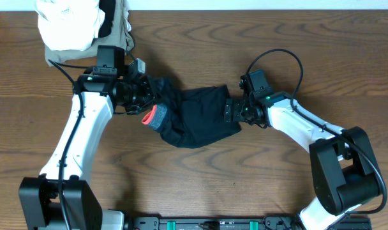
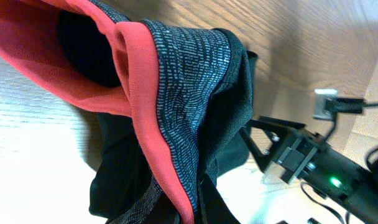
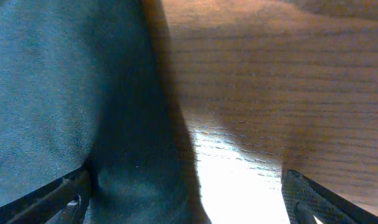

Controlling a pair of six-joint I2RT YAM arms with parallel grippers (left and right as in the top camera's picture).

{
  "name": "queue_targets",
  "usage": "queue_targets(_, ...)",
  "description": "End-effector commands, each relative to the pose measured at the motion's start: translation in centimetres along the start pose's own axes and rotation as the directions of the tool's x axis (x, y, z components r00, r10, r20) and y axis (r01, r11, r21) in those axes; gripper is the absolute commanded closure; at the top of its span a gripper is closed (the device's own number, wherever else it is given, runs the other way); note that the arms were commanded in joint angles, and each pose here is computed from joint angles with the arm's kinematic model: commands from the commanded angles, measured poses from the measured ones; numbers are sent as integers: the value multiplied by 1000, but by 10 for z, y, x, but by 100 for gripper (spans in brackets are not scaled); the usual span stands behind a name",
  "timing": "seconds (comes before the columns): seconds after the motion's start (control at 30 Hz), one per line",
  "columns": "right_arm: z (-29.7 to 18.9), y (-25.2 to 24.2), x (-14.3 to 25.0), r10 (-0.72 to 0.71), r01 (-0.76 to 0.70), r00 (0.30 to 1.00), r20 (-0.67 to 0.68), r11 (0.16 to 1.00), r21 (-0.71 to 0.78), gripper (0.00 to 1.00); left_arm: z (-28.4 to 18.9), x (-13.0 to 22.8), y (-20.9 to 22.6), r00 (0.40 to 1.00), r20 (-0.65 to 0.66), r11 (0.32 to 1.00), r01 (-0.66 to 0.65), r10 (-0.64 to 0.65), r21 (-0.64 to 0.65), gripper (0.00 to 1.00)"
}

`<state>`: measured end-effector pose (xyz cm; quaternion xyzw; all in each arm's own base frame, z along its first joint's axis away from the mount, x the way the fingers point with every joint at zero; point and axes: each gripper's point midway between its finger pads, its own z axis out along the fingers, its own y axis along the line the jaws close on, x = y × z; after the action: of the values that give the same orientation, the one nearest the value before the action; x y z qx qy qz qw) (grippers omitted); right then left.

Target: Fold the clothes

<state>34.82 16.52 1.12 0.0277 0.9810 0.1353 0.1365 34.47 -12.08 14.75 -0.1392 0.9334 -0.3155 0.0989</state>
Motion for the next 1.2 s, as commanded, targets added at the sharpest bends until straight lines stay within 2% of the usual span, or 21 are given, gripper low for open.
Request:
queue_targets(0.0, 5, -2, 3, 10, -10, 1000, -6, 1000, 18, 5, -14, -2, -31, 998, 43, 997, -52, 50, 63, 95)
queue_targets(0.23, 5, 6, 8, 3, -3, 1000, -18, 1000, -3, 5, -6, 5, -49, 996, 46, 994, -84, 81, 76, 94)
queue_targets(0.37, 6, 12, 11, 1, -1, 1000, -21, 1000, -7, 4, -1, 2, -44, 995, 81, 998, -58, 57, 4, 93)
queue_targets(0.47, 6, 12, 11, 0, 0, 1000, -22, 1000, -7, 4, 3, -1, -42, 990, 112, 996, -76, 80, -43, 87)
queue_targets(0.73, 6, 13, 12, 21, -21, 999, -26, 1000, -10, 4, 12, 0, -67, 988, 137, 997, -73, 71, 12, 87)
queue_targets(0.9, 6, 15, 13, 23, -24, 999, -30, 1000, -17, 5, 18, 3, -86, 983, 150, 992, -115, 106, 50, 88)
queue_targets(1.17, 6, 15, 14, 23, -23, 999, -33, 1000, -20, 4, 37, 17, -100, 982, 136, 990, -135, 129, 41, 86)
